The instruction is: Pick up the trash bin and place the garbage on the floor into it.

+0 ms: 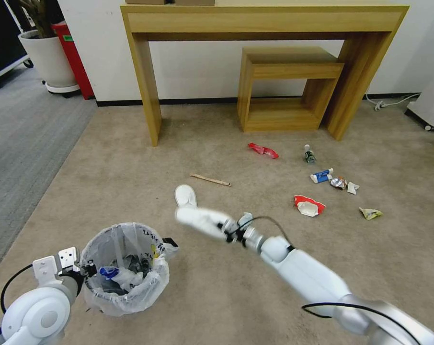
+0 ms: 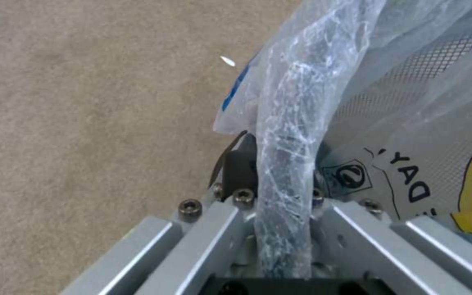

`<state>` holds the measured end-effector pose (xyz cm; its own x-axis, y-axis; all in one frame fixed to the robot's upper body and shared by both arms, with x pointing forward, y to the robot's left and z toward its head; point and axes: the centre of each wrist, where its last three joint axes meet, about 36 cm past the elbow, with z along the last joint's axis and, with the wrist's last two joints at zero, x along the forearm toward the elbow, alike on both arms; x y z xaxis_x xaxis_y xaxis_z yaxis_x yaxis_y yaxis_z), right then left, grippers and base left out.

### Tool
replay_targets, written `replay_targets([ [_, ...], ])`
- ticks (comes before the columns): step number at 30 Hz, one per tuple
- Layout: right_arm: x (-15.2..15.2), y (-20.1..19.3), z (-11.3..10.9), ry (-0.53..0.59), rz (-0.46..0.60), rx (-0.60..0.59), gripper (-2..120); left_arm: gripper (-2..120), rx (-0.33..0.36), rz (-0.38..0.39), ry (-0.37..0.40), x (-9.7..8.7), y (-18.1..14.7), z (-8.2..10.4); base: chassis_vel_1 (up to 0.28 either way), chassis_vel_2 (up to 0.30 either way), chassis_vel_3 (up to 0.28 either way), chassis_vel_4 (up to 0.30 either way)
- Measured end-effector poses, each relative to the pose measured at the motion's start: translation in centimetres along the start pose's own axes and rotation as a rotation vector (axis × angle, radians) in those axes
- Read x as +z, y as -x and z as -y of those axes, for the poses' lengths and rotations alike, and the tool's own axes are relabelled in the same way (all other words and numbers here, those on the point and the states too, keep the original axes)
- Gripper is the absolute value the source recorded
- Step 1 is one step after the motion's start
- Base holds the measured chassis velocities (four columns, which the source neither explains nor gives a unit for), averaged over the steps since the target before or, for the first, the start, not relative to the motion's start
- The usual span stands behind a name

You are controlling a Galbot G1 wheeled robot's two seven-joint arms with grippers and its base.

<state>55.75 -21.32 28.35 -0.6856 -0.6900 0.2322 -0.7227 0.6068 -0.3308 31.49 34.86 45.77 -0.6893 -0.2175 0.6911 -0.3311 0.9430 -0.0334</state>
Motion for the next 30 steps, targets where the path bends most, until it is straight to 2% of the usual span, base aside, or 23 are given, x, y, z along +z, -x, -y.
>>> replay_targets([
  [1, -2.0, -1.7, 1.7, 0.030, 0.079, 0.039, 0, 0, 0.005, -0.002, -0.004, 0.0, -0.1, 0.1, 0.000, 0.000, 0.000, 0.000],
  [2, -2.0, -1.7, 1.7, 0.030, 0.079, 0.039, 0, 0, 0.005, -0.002, -0.004, 0.0, -0.1, 0.1, 0.000, 0.000, 0.000, 0.000],
  [4, -4.8, -3.6, 2.7, 0.085, 0.192, 0.034, 0, 0, 0.008, -0.004, -0.008, -0.1, -0.1, 0.1, 0.000, 0.000, 0.000, 0.000],
  [5, -6.0, -4.1, 2.5, 0.115, 0.245, 0.000, 0, 0, 0.013, -0.005, -0.013, -0.3, -0.2, 0.2, 0.000, 0.000, 0.000, 0.000],
  [6, -6.0, -4.1, 2.5, 0.115, 0.245, 0.000, 0, 0, 0.013, -0.005, -0.013, -0.3, -0.2, 0.2, 0.000, 0.000, 0.000, 0.000],
  [9, -9.2, -4.5, 0.7, 0.208, 0.369, -0.120, 0, 0, 0.019, -0.005, -0.023, -0.5, -0.1, 0.3, 0.000, 0.000, 0.000, 0.000],
  [10, -9.2, -4.5, 0.7, 0.208, 0.369, -0.120, 0, 0, 0.019, -0.005, -0.023, -0.5, -0.1, 0.3, 0.000, 0.000, 0.000, 0.000],
  [14, -13.5, -3.7, -4.1, 0.324, 0.469, -0.279, 0, 0, 0.011, -0.010, -0.031, -0.5, 0.1, 0.3, 0.000, 0.000, 0.000, 0.000],
  [15, -13.5, -3.7, -4.1, 0.324, 0.469, -0.279, 0, 0, 0.011, -0.010, -0.031, -0.5, 0.1, 0.3, 0.000, 0.000, 0.000, 0.000],
  [18, -15.4, -2.3, -6.8, 0.343, 0.485, -0.386, 0, 0, 0.012, -0.013, -0.036, -0.5, 0.1, 0.3, 0.000, 0.000, 0.000, 0.000],
  [19, -15.4, -2.3, -6.8, 0.343, 0.485, -0.386, 0, 0, 0.012, -0.013, -0.036, -0.5, 0.1, 0.3, 0.000, 0.000, 0.000, 0.000],
  [22, -16.0, -0.1, -9.6, 0.353, 0.474, -0.462, 0, 0, 0.013, -0.015, -0.047, -0.3, 0.1, 0.5, 0.000, 0.000, 0.000, 0.000],
  [23, -16.0, -0.1, -9.6, 0.353, 0.474, -0.462, 0, 0, 0.013, -0.015, -0.047, -0.3, 0.1, 0.5, 0.000, 0.000, 0.000, 0.000],
  [27, -16.8, 3.7, -13.9, 0.371, 0.460, -0.545, 0, 0, 0.017, -0.020, -0.059, 0.1, -0.2, 0.8, 0.000, 0.000, 0.000, 0.000],
  [28, -16.8, 3.7, -13.9, 0.371, 0.460, -0.545, 0, 0, 0.017, -0.020, -0.059, 0.1, -0.2, 0.8, 0.000, 0.000, 0.000, 0.000],
  [30, -17.0, 5.4, -16.2, 0.383, 0.451, -0.575, 0, 0, 0.015, -0.022, -0.063, 0.3, -0.5, 1.0, 0.000, 0.000, 0.000, 0.000],
])
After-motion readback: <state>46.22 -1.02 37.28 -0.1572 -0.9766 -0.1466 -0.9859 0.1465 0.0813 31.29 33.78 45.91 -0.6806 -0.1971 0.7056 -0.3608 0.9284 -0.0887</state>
